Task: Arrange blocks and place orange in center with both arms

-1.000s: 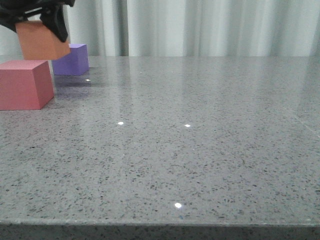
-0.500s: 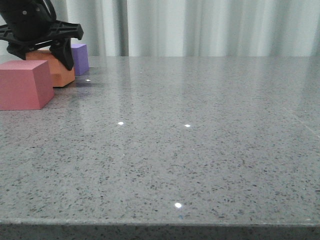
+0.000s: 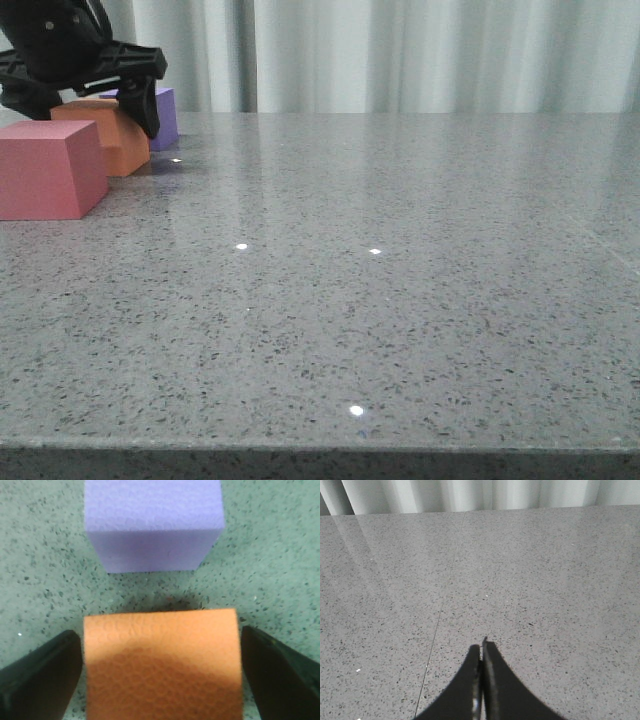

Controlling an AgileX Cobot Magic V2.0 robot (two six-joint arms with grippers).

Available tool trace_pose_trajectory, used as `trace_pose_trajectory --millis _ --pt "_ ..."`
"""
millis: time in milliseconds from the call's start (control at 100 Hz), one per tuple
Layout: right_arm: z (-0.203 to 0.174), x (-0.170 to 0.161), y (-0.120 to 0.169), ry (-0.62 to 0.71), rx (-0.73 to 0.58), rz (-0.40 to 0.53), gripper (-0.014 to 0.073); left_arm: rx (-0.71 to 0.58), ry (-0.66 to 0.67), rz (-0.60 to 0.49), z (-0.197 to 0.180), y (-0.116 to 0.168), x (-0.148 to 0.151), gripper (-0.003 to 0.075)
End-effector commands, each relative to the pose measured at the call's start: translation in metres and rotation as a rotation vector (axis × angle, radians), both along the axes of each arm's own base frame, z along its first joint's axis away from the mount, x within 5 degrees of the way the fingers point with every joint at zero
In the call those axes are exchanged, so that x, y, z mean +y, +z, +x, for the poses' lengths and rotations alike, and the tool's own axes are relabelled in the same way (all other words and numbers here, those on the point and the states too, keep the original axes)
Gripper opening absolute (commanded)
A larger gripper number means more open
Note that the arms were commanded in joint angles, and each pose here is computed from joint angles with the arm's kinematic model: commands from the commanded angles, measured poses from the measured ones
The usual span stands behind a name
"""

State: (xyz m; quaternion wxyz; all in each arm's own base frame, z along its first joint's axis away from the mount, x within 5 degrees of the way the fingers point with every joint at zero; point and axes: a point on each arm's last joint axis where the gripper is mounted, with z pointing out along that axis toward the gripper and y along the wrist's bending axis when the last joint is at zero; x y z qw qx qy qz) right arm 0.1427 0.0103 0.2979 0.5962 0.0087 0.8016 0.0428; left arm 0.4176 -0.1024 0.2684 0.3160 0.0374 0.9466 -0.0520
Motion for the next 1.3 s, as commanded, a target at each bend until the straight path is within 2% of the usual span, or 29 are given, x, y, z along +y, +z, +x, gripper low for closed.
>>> trace_pose_trajectory --millis 0,240,430,630,900,1200,1290 --pt "0.001 0.0 0.016 0.01 -0.103 -0.009 -0.0069 -0.179 0.005 -0.058 -0.015 0.06 0.004 0.0619" --pt "0.001 0.0 0.016 0.01 -0.103 -0.009 -0.0069 -0.364 0.006 -0.101 -0.063 0.133 0.017 0.0619" --pt "0.001 0.0 0.016 0.01 -0.103 -0.009 -0.0069 -0.483 0.001 -0.12 -0.116 0.154 0.03 0.0619" --pt "0.001 0.0 0.016 0.01 -0.103 -0.009 -0.0069 -0.568 -0.007 -0.102 -0.17 0.14 0.046 0.0619" --pt "0.001 0.0 0.016 0.01 -0.103 -0.009 -0.0069 -0.611 0.126 -0.106 -0.237 0.108 0.084 0.0619" --pt "0.001 0.0 0.016 0.01 -0.103 -0.009 -0.0069 -0.767 0.136 -0.156 -0.301 0.097 0.092 0.0615" --pt "0.001 0.0 0.016 0.01 -0.103 -0.009 -0.0069 -0.798 0.136 -0.16 -0.314 0.098 0.093 0.0568"
